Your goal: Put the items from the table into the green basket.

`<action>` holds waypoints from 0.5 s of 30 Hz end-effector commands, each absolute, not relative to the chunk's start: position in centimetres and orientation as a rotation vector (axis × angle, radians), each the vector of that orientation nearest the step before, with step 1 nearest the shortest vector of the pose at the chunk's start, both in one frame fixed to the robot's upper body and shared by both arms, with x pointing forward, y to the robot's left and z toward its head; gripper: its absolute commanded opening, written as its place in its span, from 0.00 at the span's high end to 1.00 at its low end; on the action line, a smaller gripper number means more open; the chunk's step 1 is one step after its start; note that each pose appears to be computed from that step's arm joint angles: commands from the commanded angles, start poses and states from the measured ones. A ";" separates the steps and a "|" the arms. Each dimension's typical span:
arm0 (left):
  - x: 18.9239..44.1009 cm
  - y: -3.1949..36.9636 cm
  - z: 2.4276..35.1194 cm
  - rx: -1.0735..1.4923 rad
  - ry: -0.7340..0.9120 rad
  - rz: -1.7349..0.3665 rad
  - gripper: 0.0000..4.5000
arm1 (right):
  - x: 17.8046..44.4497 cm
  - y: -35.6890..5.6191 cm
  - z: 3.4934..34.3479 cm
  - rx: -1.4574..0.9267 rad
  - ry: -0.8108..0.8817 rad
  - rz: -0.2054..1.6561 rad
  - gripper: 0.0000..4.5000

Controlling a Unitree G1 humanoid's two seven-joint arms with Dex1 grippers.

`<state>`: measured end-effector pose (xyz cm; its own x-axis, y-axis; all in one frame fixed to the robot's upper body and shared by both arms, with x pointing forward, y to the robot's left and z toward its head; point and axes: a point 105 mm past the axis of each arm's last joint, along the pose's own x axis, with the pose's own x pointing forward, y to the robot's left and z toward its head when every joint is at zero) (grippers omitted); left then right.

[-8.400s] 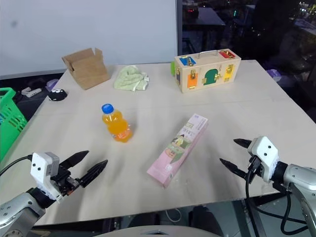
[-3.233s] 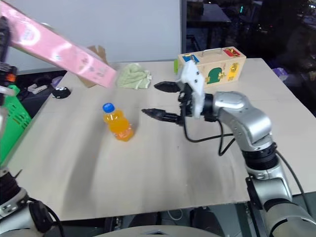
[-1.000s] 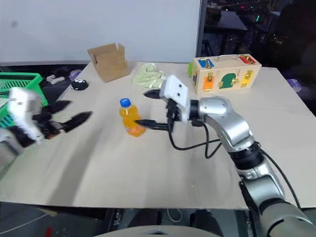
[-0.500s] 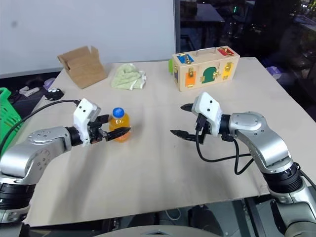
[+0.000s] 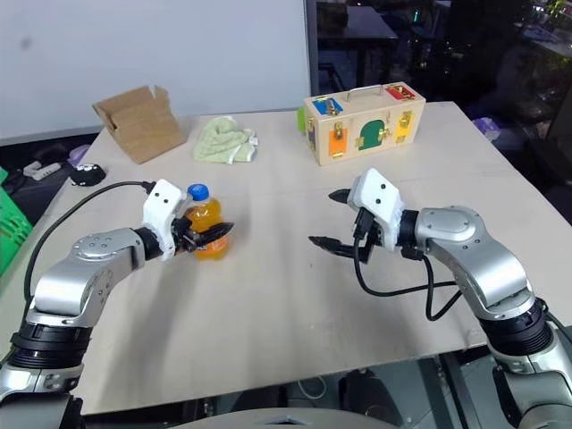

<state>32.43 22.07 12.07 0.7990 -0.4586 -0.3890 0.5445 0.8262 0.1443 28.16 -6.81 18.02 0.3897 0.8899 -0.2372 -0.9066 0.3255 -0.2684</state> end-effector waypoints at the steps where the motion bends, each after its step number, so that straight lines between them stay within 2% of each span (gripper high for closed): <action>1: 32.2 21.6 13.9 0.251 0.266 -0.579 0.35 | 27.7 -6.9 19.7 -0.413 -0.033 1.191 0.00; 7: 32.5 24.9 20.5 0.009 0.035 -0.425 0.35 | 27.6 -5.5 20.2 -0.406 -0.080 1.257 0.00; 12: 31.4 33.9 27.0 -0.209 -0.221 -0.098 0.35 | 27.9 -3.7 20.8 -0.367 -0.123 1.316 0.00; 15: 29.8 37.7 29.1 -0.273 -0.312 0.047 0.35 | 28.1 -2.8 21.3 -0.348 -0.152 1.345 0.00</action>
